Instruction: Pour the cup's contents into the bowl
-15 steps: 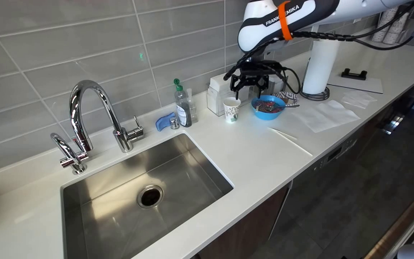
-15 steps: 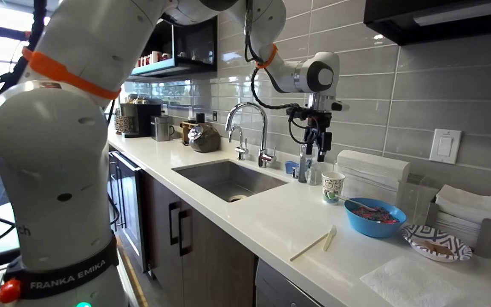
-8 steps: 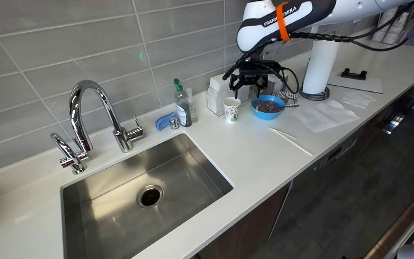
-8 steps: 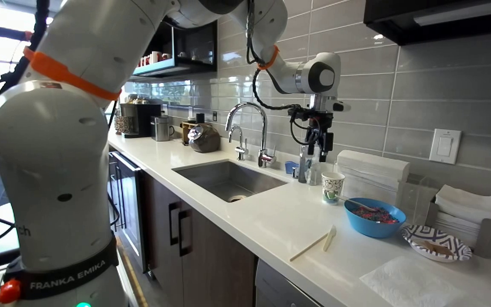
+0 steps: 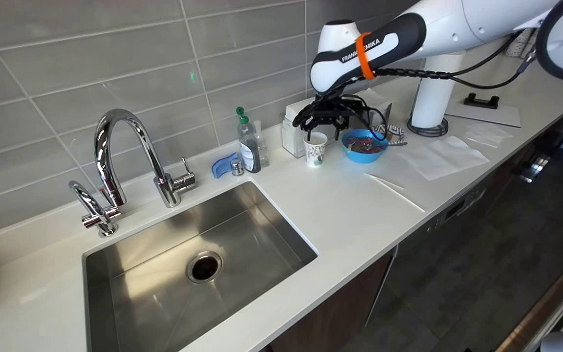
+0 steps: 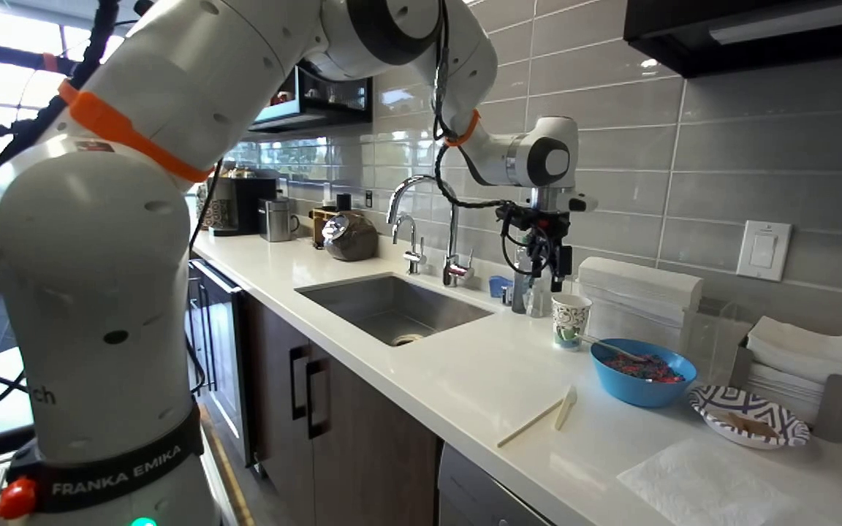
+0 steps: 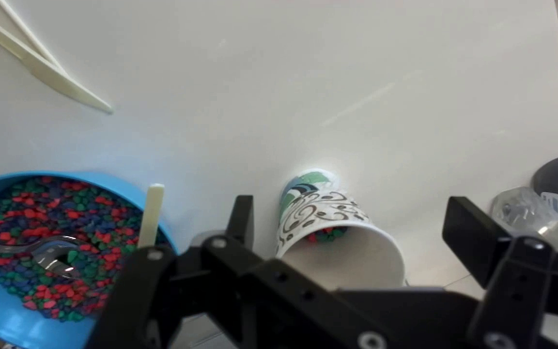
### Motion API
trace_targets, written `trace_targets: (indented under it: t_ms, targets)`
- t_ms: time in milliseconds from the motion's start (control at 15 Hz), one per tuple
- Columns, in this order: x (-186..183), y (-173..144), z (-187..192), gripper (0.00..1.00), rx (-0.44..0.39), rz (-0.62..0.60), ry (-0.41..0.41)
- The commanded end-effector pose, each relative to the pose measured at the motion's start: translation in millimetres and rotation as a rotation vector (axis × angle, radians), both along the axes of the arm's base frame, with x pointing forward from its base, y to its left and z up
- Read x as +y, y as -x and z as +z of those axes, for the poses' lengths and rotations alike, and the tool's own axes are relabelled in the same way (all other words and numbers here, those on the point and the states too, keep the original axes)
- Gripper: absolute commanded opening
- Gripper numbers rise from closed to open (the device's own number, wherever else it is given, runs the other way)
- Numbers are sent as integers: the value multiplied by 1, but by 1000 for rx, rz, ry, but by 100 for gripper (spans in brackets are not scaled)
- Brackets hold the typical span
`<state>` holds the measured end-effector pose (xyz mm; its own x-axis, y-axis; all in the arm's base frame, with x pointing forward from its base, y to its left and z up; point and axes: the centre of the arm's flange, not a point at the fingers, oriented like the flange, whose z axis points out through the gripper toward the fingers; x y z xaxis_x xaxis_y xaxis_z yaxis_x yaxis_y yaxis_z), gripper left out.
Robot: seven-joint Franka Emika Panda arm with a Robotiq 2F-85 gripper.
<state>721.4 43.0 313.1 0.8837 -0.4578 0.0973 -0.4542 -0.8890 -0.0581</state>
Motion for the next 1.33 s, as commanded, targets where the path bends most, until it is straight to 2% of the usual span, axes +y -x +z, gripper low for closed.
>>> trace_targets:
  t_ms: [0, 267, 467, 600, 667, 733, 867, 933, 1000, 1200, 1267]
  targets:
    - [8, -31, -19, 100, -48, -26, 27]
    - [11, -45, -29, 100, -73, -15, 42]
    - [14, -53, -33, 94, -81, -6, 46]
    - [16, -59, -36, 86, -96, 2, 47]
    - [16, -61, -36, 77, -101, 4, 45]
    - [16, -64, -37, 78, -101, 6, 50]
    - [16, -67, -39, 66, -107, 10, 53]
    - [16, -69, -41, 67, -110, 13, 55]
    - [16, -70, -43, 62, -113, 17, 57]
    - [18, -72, -50, 53, -118, 28, 62]
    - [18, -72, -52, 42, -115, 28, 62]
